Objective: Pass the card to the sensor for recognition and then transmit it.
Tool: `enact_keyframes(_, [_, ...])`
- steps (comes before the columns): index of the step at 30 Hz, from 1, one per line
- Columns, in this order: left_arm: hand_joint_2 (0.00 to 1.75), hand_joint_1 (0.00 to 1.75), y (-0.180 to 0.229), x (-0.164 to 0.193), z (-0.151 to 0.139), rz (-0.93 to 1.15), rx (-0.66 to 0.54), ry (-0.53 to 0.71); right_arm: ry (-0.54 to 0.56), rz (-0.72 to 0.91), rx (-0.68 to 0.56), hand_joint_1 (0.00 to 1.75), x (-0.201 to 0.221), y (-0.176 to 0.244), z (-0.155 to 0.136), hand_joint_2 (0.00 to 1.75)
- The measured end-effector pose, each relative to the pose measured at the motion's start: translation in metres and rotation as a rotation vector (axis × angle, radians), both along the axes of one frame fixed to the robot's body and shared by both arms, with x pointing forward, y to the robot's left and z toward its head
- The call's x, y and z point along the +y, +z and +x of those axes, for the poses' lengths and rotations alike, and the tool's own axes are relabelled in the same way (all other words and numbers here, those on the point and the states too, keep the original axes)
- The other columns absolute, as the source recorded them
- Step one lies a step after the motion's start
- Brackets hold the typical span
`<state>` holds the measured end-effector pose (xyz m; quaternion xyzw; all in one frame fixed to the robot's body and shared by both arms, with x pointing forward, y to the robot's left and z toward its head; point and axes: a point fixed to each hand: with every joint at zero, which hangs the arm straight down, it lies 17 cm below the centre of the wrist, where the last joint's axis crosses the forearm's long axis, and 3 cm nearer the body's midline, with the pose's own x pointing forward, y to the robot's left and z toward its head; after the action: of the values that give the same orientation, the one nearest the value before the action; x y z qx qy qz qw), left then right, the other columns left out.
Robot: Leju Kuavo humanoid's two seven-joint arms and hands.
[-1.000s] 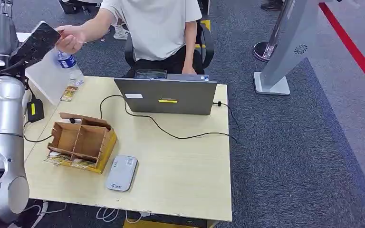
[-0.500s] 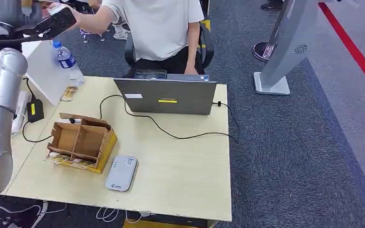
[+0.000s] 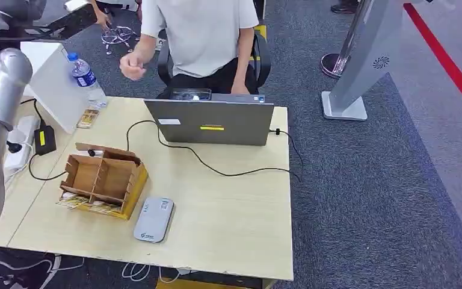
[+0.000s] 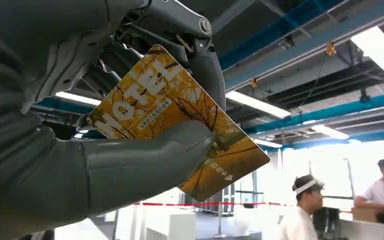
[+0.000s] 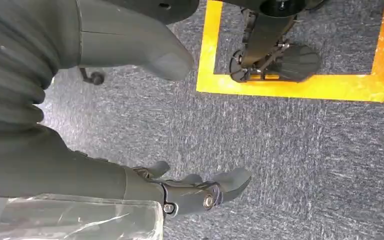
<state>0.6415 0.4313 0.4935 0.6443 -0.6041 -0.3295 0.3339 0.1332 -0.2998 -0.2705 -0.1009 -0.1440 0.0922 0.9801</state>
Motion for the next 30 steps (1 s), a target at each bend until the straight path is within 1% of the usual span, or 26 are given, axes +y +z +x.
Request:
enact_keyframes(3, [1.75, 1.75, -0.022, -0.014, -0.013, -0.004, -0.028, -0.065, -0.016, 0.002, -0.005, 0.0, 0.002, -0.001, -0.004, 1.75])
enact_keyframes(4, [1.75, 1.75, -0.036, -0.02, -0.02, 0.004, -0.028, -0.089, -0.023, 0.003, -0.004, 0.0, 0.002, -0.001, -0.007, 1.75])
enact_keyframes(6, [1.75, 1.75, -0.069, -0.04, -0.043, 0.035, -0.044, -0.153, -0.049, 0.006, -0.008, 0.0, 0.002, -0.002, -0.013, 1.75])
enact_keyframes(9, [1.75, 1.75, -0.125, -0.079, -0.094, 0.099, -0.056, -0.251, -0.08, 0.01, -0.002, 0.0, 0.002, -0.004, -0.025, 1.75])
enact_keyframes(11, [1.75, 1.75, -0.157, -0.105, -0.133, 0.129, -0.066, -0.32, -0.099, 0.008, 0.003, 0.0, 0.001, -0.005, -0.029, 1.75])
enact_keyframes(14, [1.75, 1.75, -0.19, -0.135, -0.19, 0.162, -0.088, -0.406, -0.129, 0.009, 0.005, 0.0, 0.001, -0.006, -0.034, 1.75])
enact_keyframes(16, [1.75, 1.75, -0.202, -0.154, -0.229, 0.167, -0.114, -0.459, -0.147, 0.008, 0.005, 0.0, 0.0, -0.006, -0.035, 1.75])
enact_keyframes(19, [1.75, 1.75, -0.217, -0.168, -0.272, 0.146, -0.117, -0.507, -0.169, 0.006, 0.004, 0.0, -0.002, -0.006, -0.036, 1.75])
enact_keyframes(22, [1.75, 1.75, -0.23, -0.174, -0.293, 0.123, -0.08, -0.525, -0.181, 0.006, 0.004, 0.0, -0.003, -0.006, -0.037, 1.75])
enact_keyframes(24, [1.75, 1.75, -0.243, -0.173, -0.294, 0.11, -0.023, -0.517, -0.181, 0.005, 0.004, 0.0, -0.003, -0.006, -0.038, 1.75])
enact_keyframes(27, [1.75, 1.75, -0.271, -0.17, -0.285, 0.103, 0.12, -0.486, -0.179, 0.004, 0.006, 0.0, -0.003, -0.006, -0.038, 1.75])
enact_keyframes(28, [1.75, 1.75, -0.289, -0.166, -0.278, 0.108, 0.203, -0.461, -0.177, 0.003, 0.008, 0.0, -0.004, -0.006, -0.038, 1.75])
enact_keyframes(30, [1.75, 1.75, -0.318, -0.157, -0.27, 0.12, 0.32, -0.424, -0.179, 0.003, 0.012, 0.0, -0.003, -0.006, -0.039, 1.75])
